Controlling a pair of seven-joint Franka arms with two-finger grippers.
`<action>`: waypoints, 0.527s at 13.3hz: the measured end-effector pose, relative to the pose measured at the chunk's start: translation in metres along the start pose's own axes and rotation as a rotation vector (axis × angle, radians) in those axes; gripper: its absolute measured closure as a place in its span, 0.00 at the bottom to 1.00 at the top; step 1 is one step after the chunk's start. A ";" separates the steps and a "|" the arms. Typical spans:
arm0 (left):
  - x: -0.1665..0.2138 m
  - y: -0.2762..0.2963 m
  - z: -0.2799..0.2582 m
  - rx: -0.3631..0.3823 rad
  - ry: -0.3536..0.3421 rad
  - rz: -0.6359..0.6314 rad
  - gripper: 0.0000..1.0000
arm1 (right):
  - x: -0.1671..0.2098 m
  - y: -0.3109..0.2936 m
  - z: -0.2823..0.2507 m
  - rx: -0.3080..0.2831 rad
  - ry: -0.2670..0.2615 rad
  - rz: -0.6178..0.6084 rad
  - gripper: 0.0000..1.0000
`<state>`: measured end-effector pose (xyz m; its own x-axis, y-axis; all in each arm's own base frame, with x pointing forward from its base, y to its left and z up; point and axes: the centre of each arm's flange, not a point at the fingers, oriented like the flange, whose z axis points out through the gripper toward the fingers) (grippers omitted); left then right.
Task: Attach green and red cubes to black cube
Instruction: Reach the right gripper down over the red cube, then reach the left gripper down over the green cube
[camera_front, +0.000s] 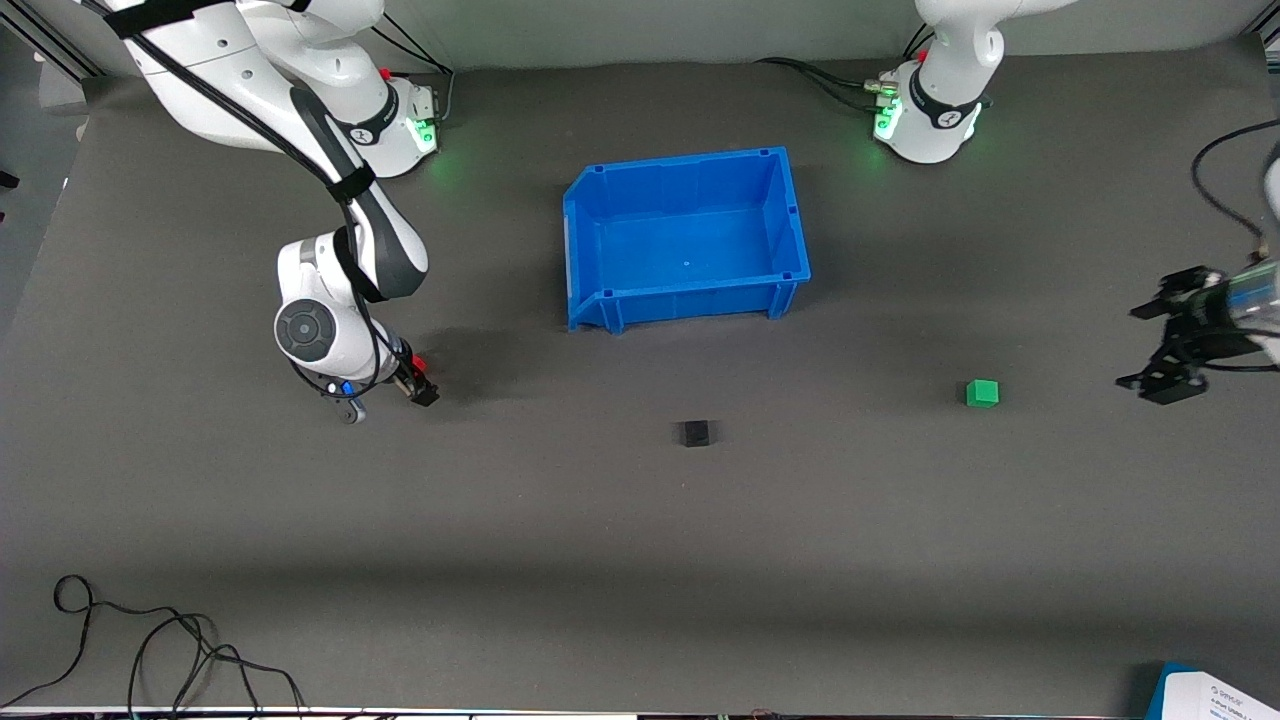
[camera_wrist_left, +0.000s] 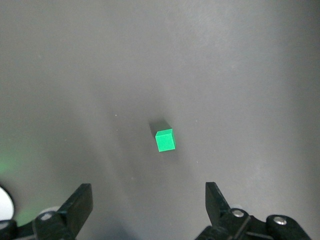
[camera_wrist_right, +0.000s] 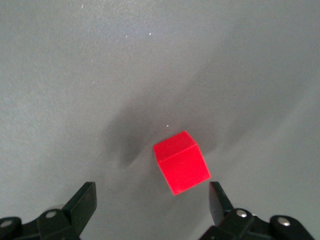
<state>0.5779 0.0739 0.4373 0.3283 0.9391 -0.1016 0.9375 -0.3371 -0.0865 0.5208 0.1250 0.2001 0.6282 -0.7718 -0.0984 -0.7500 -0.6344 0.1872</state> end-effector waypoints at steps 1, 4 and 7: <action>0.000 -0.001 0.018 -0.005 0.002 -0.006 0.00 | 0.002 0.001 0.000 -0.001 0.000 -0.033 0.00; 0.000 -0.007 0.054 -0.022 0.010 -0.023 0.00 | 0.009 0.007 0.003 -0.015 0.008 -0.109 0.00; 0.001 -0.009 0.072 -0.046 -0.016 -0.142 0.00 | 0.014 0.017 0.014 -0.042 0.004 -0.130 0.05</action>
<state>0.5616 0.0732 0.3661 0.1905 0.9758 -0.1077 0.9787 -0.1973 -0.0559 0.5141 0.1026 0.1880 0.7202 -0.6833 -0.1206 -0.6533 -0.7263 0.2136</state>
